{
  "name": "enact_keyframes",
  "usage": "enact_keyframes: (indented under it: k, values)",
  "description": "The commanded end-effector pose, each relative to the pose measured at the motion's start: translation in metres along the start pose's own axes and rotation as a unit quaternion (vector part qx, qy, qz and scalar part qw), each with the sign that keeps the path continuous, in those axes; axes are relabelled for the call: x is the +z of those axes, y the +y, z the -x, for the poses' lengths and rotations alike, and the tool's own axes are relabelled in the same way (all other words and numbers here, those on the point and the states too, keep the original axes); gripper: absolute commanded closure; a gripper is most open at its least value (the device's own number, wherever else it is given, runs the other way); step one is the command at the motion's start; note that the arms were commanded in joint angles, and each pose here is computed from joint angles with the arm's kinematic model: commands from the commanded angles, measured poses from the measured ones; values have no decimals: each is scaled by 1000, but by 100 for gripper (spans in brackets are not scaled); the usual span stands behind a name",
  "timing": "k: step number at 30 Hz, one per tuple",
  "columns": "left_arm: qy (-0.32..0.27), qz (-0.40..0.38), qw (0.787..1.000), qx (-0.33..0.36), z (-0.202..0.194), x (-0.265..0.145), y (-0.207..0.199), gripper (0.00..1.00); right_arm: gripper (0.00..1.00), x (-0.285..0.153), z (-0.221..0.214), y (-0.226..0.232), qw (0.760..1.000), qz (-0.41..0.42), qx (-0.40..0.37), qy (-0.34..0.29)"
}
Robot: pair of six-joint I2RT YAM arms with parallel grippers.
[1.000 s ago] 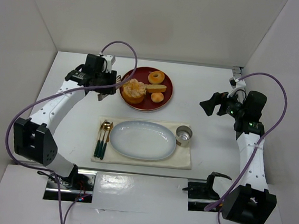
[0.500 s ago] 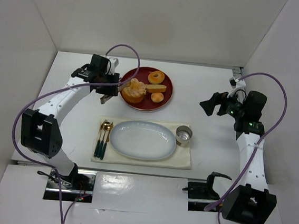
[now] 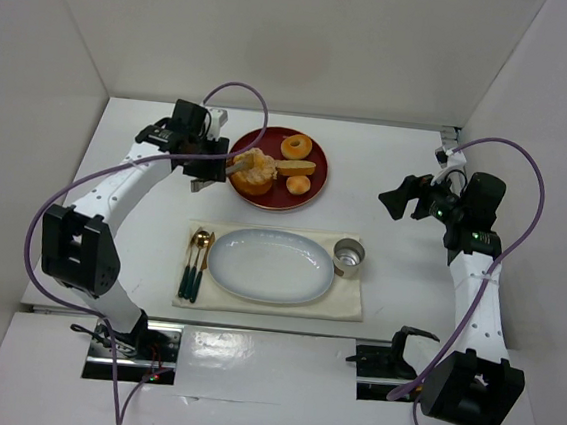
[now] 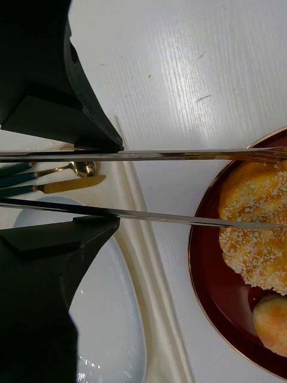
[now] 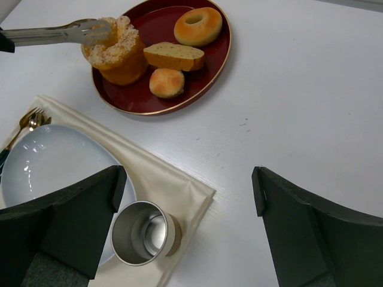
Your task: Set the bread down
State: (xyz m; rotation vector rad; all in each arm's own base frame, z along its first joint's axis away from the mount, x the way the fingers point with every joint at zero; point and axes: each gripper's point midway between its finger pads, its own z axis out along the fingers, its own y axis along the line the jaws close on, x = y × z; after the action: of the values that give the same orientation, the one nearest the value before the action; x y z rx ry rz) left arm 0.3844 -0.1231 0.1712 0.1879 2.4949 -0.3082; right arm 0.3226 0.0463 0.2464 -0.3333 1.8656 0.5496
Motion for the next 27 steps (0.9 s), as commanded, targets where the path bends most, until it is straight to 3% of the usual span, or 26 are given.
enact_keyframes:
  k: [1,5,14,18,27]
  values:
    - [-19,-21,1000,13,16,-12,-10,39,0,-7,22,2,999,-5,-32,-26]
    - [-10,-20,1000,12,12,-4,-9,46,0,-7,22,2,999,-5,-32,-26]
    - [4,-11,1000,6,9,9,-1,78,0,-7,22,2,999,-5,-32,-26]
    - [-10,-13,1000,-3,15,6,-3,100,0,-7,22,2,999,-5,-32,-26]
    - [-100,-28,995,-10,50,-47,-8,100,0,-7,22,2,999,-5,-32,-26]
